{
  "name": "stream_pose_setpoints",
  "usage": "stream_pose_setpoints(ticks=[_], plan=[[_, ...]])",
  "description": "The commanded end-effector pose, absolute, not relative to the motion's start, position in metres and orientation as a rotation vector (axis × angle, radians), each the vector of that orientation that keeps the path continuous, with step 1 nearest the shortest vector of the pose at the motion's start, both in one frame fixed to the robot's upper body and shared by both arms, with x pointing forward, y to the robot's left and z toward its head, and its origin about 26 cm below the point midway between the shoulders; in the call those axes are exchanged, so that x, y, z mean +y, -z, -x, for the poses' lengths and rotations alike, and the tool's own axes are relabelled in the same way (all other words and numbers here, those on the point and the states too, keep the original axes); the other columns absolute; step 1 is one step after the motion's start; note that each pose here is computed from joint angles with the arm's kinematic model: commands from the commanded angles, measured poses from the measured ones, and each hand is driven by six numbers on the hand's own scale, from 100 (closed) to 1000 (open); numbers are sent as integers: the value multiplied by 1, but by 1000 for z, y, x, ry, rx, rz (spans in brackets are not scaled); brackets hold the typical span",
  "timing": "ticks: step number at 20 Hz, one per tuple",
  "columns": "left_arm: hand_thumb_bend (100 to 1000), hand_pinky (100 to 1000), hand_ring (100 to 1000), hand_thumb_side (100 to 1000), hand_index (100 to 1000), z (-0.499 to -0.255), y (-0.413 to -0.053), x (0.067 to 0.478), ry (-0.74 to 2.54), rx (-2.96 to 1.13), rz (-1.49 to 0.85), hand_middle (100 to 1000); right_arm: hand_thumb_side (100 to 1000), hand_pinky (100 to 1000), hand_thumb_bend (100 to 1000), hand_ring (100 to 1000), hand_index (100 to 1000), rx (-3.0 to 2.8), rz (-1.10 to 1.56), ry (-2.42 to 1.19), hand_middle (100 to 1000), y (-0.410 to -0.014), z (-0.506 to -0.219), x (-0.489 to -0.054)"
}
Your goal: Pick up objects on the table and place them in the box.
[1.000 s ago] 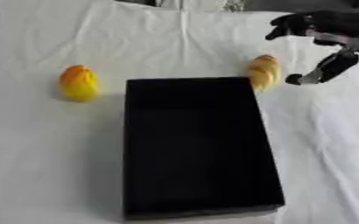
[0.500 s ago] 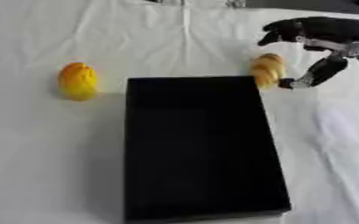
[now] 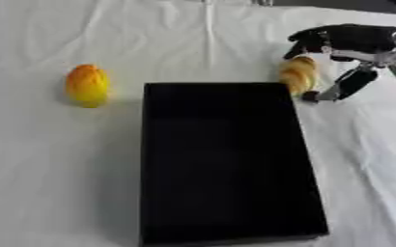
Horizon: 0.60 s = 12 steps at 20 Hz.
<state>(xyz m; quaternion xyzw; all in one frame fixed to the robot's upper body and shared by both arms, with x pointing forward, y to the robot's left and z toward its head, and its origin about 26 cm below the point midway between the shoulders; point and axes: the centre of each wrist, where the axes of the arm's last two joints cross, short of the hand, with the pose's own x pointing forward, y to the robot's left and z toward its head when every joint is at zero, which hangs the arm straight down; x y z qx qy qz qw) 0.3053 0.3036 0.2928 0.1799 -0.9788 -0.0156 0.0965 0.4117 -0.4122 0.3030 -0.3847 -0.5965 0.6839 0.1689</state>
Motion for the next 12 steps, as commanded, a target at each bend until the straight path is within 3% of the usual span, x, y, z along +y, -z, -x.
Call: stream_pose_setpoints(ticks=[1,4,12], plan=[[114,840,873,621,917,-301,-301,303,56,-2929,-533,773,380,893,190,932,817,-1685,1137,-1927,648,-311,-410,-418],[113,840,872,621,917,-301,-301,303,56,-2927,-533,773,376,873,100,887,741,-1715,1136,-1912,530,-309,-410,-416],[116,841,868,618,917,-301,-300,304,63,-2918,-538,772,252,842,100,825,633,-1882,1117,-1828,353,-318,-406,-410]])
